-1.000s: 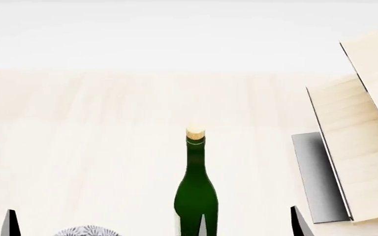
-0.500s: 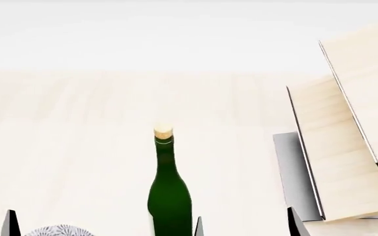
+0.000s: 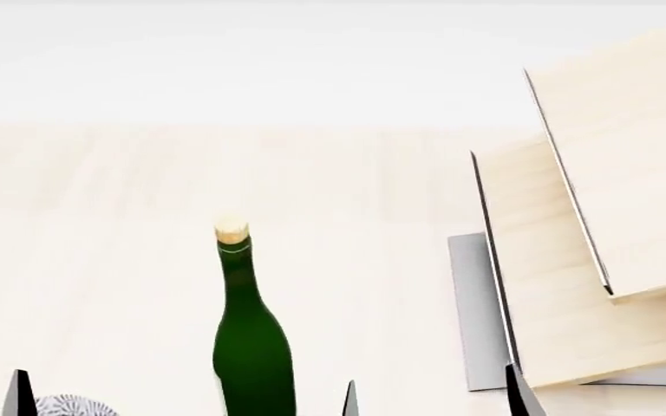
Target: Put the wine bottle on the wine rack.
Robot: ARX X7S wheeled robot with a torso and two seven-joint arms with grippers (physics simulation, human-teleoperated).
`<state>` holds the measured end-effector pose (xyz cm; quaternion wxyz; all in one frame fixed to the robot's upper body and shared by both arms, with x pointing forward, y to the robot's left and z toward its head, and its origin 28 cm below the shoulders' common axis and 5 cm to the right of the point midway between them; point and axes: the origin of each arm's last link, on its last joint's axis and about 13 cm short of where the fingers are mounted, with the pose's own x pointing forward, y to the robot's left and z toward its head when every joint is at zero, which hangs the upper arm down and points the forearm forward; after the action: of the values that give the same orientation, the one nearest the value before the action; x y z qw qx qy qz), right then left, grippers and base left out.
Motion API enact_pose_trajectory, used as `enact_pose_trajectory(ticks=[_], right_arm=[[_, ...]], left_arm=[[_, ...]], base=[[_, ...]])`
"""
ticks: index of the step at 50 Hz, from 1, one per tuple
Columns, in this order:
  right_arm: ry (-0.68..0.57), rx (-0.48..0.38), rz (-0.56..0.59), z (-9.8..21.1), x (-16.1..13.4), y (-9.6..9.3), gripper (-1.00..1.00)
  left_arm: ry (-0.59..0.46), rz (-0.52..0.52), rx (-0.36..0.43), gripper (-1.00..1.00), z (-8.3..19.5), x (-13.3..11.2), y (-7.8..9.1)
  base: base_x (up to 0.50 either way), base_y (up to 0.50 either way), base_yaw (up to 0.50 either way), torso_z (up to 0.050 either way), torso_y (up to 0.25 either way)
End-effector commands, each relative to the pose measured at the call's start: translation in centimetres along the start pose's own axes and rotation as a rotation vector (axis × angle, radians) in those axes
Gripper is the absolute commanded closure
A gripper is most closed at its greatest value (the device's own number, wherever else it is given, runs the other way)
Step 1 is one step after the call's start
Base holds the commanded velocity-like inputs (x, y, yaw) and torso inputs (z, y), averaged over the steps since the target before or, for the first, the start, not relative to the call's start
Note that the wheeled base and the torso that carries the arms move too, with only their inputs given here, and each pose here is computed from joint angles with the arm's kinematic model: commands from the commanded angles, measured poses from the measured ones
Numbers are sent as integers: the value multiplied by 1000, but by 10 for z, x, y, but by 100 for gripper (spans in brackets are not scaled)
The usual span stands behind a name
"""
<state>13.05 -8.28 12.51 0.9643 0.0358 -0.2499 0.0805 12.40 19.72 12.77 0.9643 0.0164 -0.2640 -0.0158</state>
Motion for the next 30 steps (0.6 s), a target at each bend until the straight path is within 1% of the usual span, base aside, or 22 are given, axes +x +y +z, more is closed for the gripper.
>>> enact_pose_trajectory(ticks=[1,30], right_arm=[[0,-1,1,0,0,0,-100],[-2,-3,2,0,0,0,-100]], left_arm=[[0,0,-1,-100,0,0,0],[-2,-1,2,-100,1,0,0]], base=[[0,-121,0,0,0],[0,-124,0,0,0]])
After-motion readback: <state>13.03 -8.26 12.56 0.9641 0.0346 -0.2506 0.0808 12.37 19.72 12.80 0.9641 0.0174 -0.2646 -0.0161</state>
